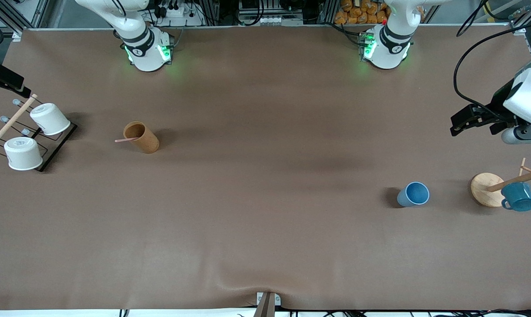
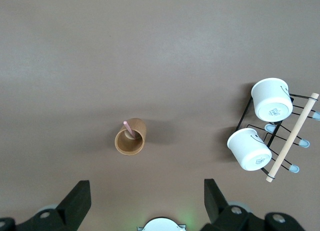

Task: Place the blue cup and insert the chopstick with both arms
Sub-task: 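Reach the left gripper down to the blue cup, then grasp the blue cup with the left gripper while the right gripper reaches the bamboo cup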

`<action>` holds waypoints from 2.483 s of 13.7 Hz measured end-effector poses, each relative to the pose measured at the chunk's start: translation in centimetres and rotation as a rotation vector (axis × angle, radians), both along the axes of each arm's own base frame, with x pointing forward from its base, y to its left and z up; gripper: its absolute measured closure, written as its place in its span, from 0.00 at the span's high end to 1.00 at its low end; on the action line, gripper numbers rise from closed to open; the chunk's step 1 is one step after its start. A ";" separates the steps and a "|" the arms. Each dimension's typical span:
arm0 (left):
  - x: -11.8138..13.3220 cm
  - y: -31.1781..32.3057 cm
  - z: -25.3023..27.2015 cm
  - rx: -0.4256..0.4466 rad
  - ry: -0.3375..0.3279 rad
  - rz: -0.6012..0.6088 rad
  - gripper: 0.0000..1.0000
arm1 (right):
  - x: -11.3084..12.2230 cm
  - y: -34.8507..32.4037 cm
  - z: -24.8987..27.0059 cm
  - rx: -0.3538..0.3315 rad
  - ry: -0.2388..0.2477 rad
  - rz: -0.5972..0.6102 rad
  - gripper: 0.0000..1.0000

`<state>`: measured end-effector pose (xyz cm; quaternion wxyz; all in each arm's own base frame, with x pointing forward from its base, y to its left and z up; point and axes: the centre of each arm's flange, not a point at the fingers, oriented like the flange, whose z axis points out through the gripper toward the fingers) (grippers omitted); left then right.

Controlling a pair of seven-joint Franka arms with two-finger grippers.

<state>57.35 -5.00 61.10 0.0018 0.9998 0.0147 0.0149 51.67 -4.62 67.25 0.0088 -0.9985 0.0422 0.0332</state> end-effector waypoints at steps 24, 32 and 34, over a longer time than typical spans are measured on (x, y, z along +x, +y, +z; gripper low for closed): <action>9.2 5.2 -34.7 -0.059 0.011 0.084 0.92 | 0.7 0.8 -1.2 0.002 0.024 0.016 1.00; 9.1 6.0 -33.8 -0.056 -0.001 0.077 0.75 | 3.4 5.1 -6.1 0.008 0.120 0.098 1.00; 9.2 6.4 -33.0 -0.053 -0.015 0.062 0.76 | 4.7 6.3 -9.0 0.010 0.175 0.118 1.00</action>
